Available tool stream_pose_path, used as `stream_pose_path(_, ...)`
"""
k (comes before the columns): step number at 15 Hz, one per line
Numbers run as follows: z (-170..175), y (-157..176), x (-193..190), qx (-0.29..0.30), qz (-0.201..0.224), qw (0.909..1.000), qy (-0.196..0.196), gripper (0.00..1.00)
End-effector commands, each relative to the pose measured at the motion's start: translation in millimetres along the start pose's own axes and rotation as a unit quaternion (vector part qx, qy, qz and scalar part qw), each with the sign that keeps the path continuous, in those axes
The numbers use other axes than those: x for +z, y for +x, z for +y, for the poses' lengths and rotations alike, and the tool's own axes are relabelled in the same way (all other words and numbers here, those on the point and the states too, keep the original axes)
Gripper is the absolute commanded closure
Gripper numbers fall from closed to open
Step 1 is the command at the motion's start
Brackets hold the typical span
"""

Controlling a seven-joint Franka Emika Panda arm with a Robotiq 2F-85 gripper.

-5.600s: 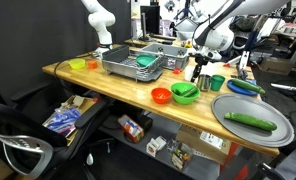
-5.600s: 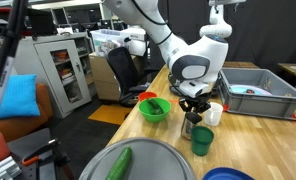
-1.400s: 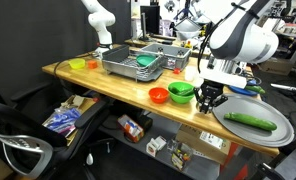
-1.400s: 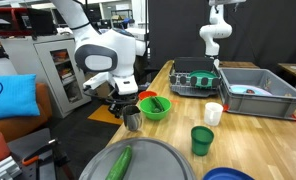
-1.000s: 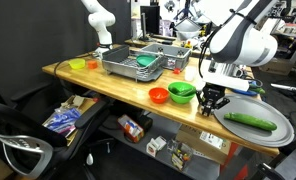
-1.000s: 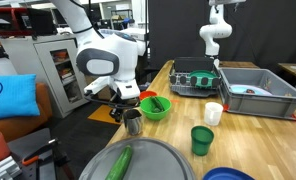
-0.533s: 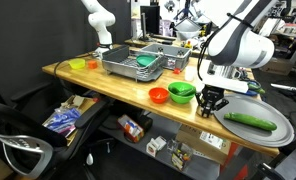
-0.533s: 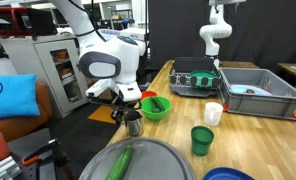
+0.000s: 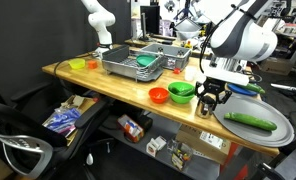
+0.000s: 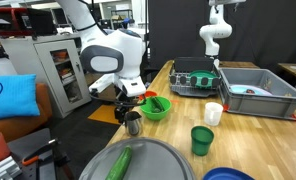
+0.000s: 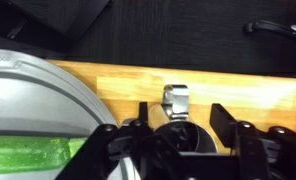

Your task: Move the cup to the edge of the table

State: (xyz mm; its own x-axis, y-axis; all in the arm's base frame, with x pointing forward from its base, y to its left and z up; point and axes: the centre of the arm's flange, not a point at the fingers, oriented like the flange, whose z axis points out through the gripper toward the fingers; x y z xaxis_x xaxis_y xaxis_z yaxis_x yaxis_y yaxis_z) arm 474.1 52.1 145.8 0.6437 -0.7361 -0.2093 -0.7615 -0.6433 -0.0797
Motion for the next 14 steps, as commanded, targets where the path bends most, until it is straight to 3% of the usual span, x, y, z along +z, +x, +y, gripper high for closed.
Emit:
stream_pose_path(1,13,-9,-40,0.032,0.003,0.9994,0.011,0.03)
stream_pose_path(4,23,-16,-71,0.065,-0.005,0.9978,0.015,0.0)
stream_pose_path(6,31,-26,-87,0.095,-0.035,0.9947,0.016,0.0)
stream_pose_path(7,19,-16,-69,0.07,-0.014,0.9973,0.016,0.0)
stream_pose_path(14,27,-25,-81,0.084,-0.028,0.996,0.013,0.0)
